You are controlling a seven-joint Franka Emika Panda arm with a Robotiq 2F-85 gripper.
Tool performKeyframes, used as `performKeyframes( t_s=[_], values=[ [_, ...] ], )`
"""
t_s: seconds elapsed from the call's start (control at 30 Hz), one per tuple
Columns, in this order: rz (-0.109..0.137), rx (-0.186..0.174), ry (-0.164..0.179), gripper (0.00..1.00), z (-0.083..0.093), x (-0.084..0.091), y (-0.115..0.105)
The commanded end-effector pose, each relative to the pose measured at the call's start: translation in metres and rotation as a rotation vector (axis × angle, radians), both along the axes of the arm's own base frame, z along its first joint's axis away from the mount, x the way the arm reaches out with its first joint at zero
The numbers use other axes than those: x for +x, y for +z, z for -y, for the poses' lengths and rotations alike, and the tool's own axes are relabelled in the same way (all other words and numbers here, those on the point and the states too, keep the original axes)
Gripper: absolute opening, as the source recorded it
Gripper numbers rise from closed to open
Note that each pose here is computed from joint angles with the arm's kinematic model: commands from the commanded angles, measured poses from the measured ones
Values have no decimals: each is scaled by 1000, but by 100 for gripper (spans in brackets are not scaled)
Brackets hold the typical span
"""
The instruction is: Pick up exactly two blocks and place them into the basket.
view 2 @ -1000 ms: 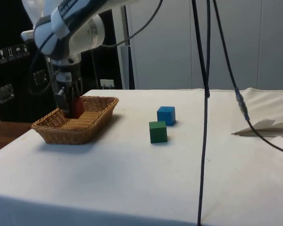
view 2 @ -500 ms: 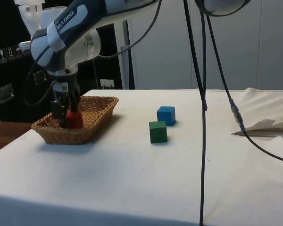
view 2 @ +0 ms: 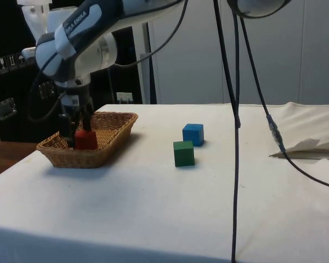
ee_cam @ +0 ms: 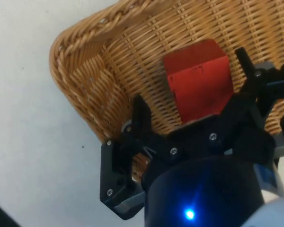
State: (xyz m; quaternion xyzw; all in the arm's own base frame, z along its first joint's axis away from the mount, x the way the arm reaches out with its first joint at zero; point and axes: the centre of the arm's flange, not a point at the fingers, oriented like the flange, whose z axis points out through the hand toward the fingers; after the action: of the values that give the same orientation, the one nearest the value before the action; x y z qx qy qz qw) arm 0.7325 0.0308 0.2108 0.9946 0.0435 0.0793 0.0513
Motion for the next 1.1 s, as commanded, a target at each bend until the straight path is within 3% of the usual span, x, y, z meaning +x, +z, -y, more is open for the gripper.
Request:
performKeyframes(
  t_s=[0.0, 0.03, 0.27, 0.3, 0.53, 0.57, 0.6, 0.83, 0.87, 0.9, 1.07],
  values=[
    [0, 0, 0, 100, 0, 0, 0],
    [-5, 12, 1, 100, 0, -2, 12],
    [-9, 23, 0, 100, 1, -14, 39],
    [-12, 25, -1, 100, 1, -9, 33],
    [-11, 33, 3, 100, 3, -29, 64],
    [-12, 35, 3, 100, 3, -21, 61],
    [-13, 34, 4, 100, 3, -30, 66],
    [-14, 40, 11, 100, 8, -43, 92],
    [-14, 43, 11, 100, 8, -35, 89],
    [-14, 41, 11, 100, 9, -45, 95],
    [-13, 47, 20, 100, 13, -54, 115]
  ],
)
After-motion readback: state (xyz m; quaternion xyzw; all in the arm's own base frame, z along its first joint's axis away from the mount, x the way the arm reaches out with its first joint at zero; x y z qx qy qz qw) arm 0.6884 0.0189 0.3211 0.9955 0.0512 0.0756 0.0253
